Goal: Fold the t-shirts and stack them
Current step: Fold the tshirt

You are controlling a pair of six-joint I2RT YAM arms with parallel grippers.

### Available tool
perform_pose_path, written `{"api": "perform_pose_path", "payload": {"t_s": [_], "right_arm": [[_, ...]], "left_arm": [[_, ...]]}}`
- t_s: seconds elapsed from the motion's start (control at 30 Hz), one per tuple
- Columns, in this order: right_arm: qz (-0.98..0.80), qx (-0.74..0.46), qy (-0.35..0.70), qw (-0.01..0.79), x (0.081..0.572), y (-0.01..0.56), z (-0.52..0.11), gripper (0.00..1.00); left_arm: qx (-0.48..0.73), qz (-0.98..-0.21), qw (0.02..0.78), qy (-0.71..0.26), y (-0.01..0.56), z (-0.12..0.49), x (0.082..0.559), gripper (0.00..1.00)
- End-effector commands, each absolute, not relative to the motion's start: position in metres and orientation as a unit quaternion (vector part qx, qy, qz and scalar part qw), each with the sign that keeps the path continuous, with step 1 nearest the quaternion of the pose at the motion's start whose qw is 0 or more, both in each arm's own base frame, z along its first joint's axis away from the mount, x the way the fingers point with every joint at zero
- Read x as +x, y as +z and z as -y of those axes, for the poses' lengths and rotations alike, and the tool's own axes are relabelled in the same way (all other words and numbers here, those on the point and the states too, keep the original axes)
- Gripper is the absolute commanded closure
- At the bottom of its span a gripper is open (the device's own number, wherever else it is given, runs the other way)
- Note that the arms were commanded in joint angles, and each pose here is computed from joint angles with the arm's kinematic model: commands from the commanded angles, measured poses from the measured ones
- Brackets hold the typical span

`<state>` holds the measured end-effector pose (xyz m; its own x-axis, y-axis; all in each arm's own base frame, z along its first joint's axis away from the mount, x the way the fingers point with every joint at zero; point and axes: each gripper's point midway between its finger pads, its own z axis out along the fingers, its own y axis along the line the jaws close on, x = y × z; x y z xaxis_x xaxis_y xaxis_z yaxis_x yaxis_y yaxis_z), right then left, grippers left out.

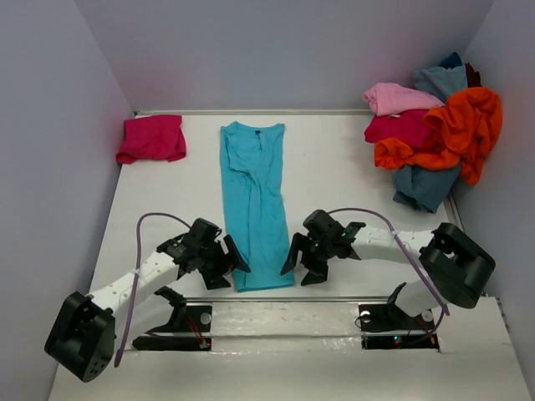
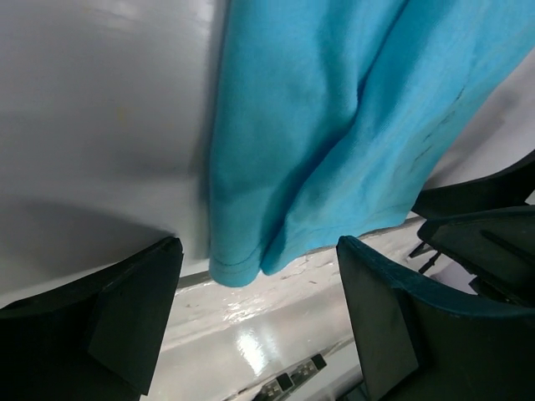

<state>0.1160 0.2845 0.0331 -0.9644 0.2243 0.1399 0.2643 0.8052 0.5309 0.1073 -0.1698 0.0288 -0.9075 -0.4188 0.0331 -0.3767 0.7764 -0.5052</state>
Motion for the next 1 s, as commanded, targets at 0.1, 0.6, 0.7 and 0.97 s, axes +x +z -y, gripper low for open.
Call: {"api": "perform_pose_path", "payload": {"t_s": [0.1, 0.6, 0.7, 0.97], "right_arm": [[0.954, -0.128, -0.271, 0.020, 0.122, 0.026, -0.281, 0.21], [0.946, -0.138, -0.293, 0.020, 0.128, 0.022, -0.292, 0.35], [0.945, -0.139, -0.296, 0.020, 0.128, 0.022, -0.293, 0.51], [0.944, -0.138, -0.297, 0.025, 0.128, 0.020, -0.295, 0.64]], "left_arm": [[-0.194, -0.944, 0.025, -0.267, 0.017, 0.179, 0.107, 0.13], [-0.207, -0.941, -0.006, -0.266, 0.002, 0.169, 0.080, 0.14], [-0.209, -0.942, -0.010, -0.264, 0.001, 0.166, 0.076, 0.15], [-0.215, -0.940, -0.017, -0.263, -0.002, 0.164, 0.070, 0.20]]}}
